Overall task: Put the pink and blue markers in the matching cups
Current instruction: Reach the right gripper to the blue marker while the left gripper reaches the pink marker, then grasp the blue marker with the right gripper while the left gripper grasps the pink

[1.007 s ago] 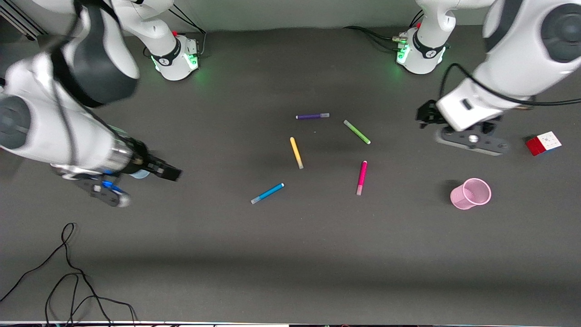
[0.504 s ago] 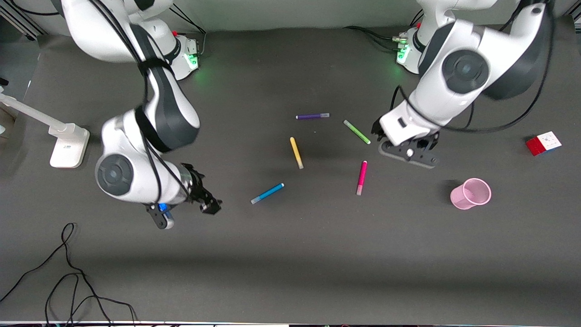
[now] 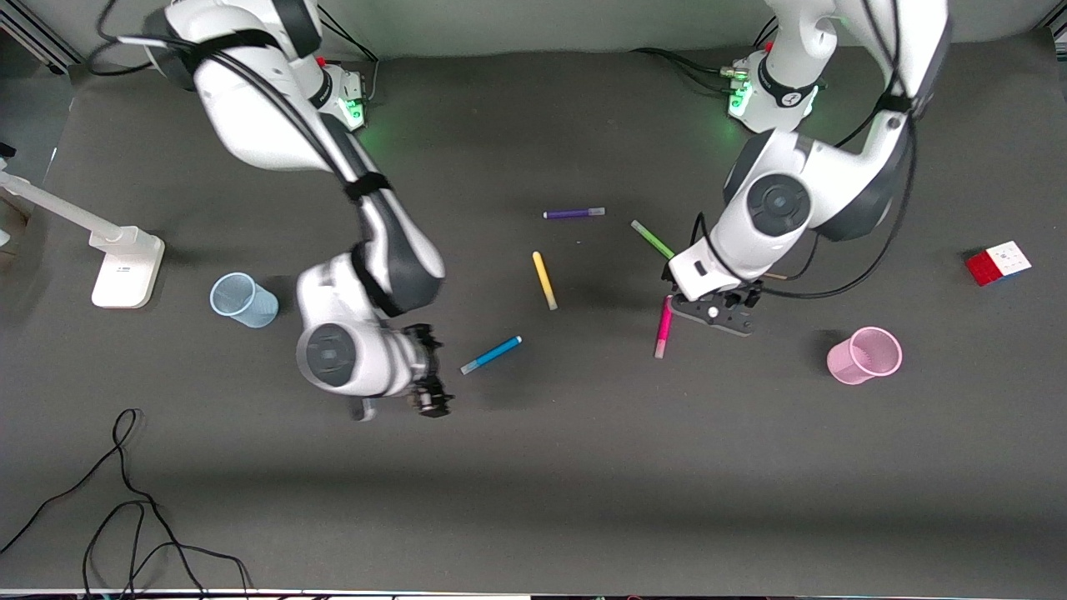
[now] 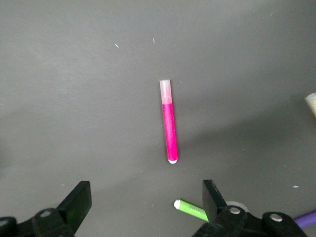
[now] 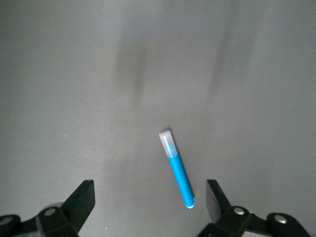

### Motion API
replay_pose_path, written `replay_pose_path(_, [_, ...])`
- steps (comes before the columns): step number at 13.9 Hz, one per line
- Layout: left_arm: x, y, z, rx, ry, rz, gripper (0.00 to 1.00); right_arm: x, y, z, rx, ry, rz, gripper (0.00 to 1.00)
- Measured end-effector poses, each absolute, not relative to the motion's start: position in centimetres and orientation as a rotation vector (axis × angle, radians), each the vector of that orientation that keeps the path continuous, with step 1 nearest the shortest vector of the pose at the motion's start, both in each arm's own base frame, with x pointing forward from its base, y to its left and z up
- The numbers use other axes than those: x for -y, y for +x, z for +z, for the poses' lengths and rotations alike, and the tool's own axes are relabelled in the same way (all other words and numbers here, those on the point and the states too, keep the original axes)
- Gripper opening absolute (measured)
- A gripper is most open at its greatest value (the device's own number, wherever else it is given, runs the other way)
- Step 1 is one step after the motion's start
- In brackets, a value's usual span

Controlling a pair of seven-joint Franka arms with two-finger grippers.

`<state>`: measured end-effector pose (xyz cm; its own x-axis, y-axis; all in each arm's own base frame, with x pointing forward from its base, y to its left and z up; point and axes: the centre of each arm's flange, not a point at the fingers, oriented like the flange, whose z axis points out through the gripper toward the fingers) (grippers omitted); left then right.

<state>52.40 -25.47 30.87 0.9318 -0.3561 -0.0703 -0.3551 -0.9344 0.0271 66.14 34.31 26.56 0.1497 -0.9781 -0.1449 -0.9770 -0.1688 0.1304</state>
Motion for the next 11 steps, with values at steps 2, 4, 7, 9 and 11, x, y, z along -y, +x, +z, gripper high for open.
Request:
replay_pose_path(2, [25.7,52.2,27.5,0.586,3.068,-0.155,0.99,-36.2,64.9,24.3,2.009,2.346,-0.314,0.99])
replay_pose_path(4, [26.0,51.7,24.8,0.595,3.058,-0.19,1.0,-36.5,64.5,22.4,2.001,2.317,-0.322,0.99])
replay_pose_path(7, [26.4,50.9,22.0,0.604,3.042,-0.194,1.0,-36.0,64.4,20.1,1.991,2.285,-0.329,0.96])
replay_pose_path(9, [26.5,50.6,20.3,0.6,3.033,-0.197,0.99,-35.8,64.2,18.7,1.978,2.27,-0.331,0.95])
replay_pose_path(11, [26.4,50.5,18.9,0.594,3.027,-0.2,0.98,-35.9,63.8,17.6,1.965,2.261,-0.335,0.94])
